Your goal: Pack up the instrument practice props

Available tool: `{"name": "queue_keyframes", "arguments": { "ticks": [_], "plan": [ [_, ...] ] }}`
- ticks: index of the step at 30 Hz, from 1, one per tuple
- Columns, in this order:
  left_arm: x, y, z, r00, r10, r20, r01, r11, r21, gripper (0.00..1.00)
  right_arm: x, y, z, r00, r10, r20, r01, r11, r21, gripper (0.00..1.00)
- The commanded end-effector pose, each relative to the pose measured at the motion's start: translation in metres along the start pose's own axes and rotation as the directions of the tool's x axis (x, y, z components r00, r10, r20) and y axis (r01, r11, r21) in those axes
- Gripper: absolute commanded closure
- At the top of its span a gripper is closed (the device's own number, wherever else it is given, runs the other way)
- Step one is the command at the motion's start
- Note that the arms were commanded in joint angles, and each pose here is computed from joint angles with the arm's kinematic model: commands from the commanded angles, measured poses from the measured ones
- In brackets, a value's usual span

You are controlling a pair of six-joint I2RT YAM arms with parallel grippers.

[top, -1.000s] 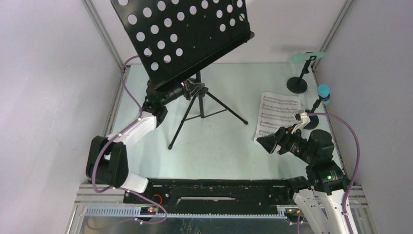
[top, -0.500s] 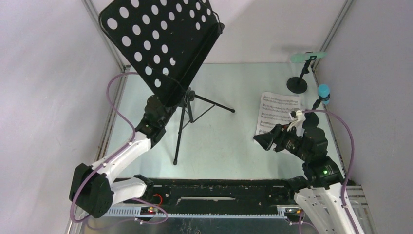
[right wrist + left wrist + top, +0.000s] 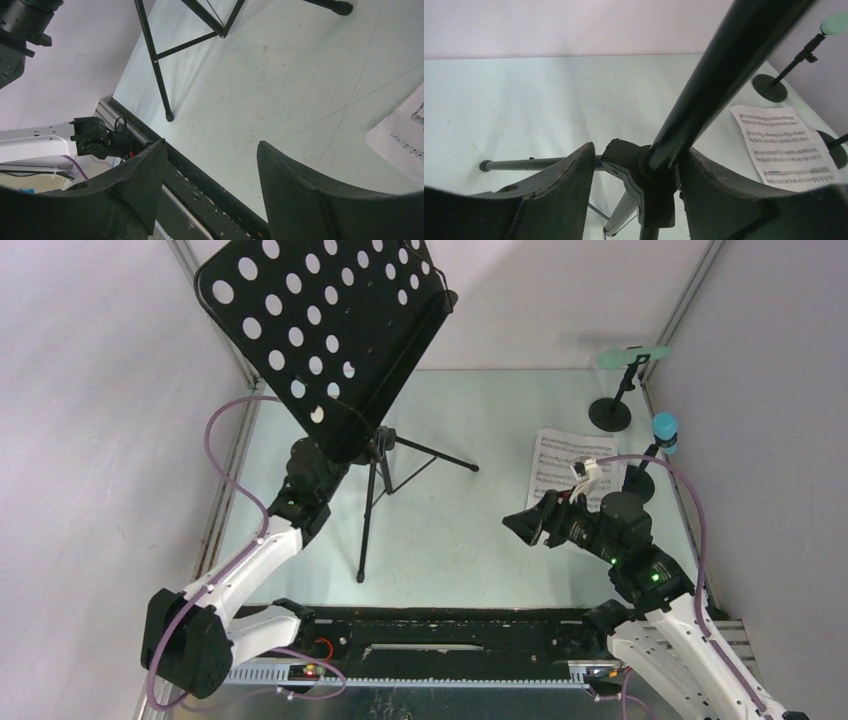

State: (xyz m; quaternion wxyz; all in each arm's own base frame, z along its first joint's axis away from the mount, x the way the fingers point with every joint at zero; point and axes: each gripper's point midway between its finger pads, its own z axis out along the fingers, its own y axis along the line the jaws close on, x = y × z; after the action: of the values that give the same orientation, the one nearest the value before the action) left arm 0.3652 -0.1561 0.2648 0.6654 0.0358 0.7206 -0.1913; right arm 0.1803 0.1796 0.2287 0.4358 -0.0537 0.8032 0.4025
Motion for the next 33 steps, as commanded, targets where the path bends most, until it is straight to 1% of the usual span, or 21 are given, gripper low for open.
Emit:
{"name": "queue_keyframes", "arguments": {
  "ticks": [1,4,9,16,20,22,24,28,30,32,33],
  "plan": [
    [-0.01,-0.005,-0.006,0.999,-0.005,0.039,0.0,0.993,0.116,0.31,-0.009,0.009,0.006,0.999,-0.008,0.038,0.009,0.999,-0.031,0.27],
    [-0.017,-0.005,-0.007,0.997,0.027,0.078,-0.039,0.988,0.151,0.24,-0.008,0.012,0.008,1.0,-0.009,0.025,0.01,0.999,-0.037,0.27],
    [-0.02,-0.021,-0.006,0.988,0.095,0.123,-0.125,0.956,0.266,0.25,-0.006,0.016,0.01,1.0,-0.012,0.011,0.013,0.999,-0.044,0.27],
    [-0.024,-0.028,0.005,0.986,0.106,0.129,-0.146,0.919,0.367,0.36,-0.004,0.02,0.014,1.0,-0.015,0.002,0.016,0.999,-0.051,0.27],
    [-0.023,-0.028,0.013,0.988,0.107,0.116,-0.144,0.909,0.392,0.5,-0.001,0.021,0.018,1.0,-0.016,-0.008,0.016,0.999,-0.049,0.27],
    [-0.023,-0.027,0.015,0.989,0.101,0.111,-0.137,0.908,0.396,0.54,0.0,0.023,0.02,1.0,-0.017,-0.012,0.017,0.999,-0.051,0.27],
    [-0.025,-0.027,0.015,0.989,0.096,0.113,-0.134,0.905,0.403,0.54,0.0,0.024,0.021,1.0,-0.021,-0.012,0.02,0.998,-0.053,0.27],
    [-0.032,-0.029,0.012,0.986,0.101,0.134,-0.147,0.903,0.403,0.43,0.002,0.025,0.025,1.0,-0.022,-0.02,0.02,0.998,-0.056,0.27],
    [-0.036,-0.028,0.012,0.984,0.103,0.144,-0.153,0.905,0.397,0.4,0.003,0.027,0.027,1.0,-0.02,-0.024,0.019,0.998,-0.059,0.27],
    [-0.04,-0.028,0.013,0.983,0.106,0.152,-0.159,0.905,0.394,0.4,0.003,0.028,0.029,0.999,-0.02,-0.027,0.018,0.998,-0.065,0.27],
    [-0.041,-0.028,0.014,0.982,0.108,0.155,-0.162,0.905,0.393,0.44,0.004,0.029,0.03,0.999,-0.02,-0.028,0.018,0.998,-0.068,0.27]
  ]
}}
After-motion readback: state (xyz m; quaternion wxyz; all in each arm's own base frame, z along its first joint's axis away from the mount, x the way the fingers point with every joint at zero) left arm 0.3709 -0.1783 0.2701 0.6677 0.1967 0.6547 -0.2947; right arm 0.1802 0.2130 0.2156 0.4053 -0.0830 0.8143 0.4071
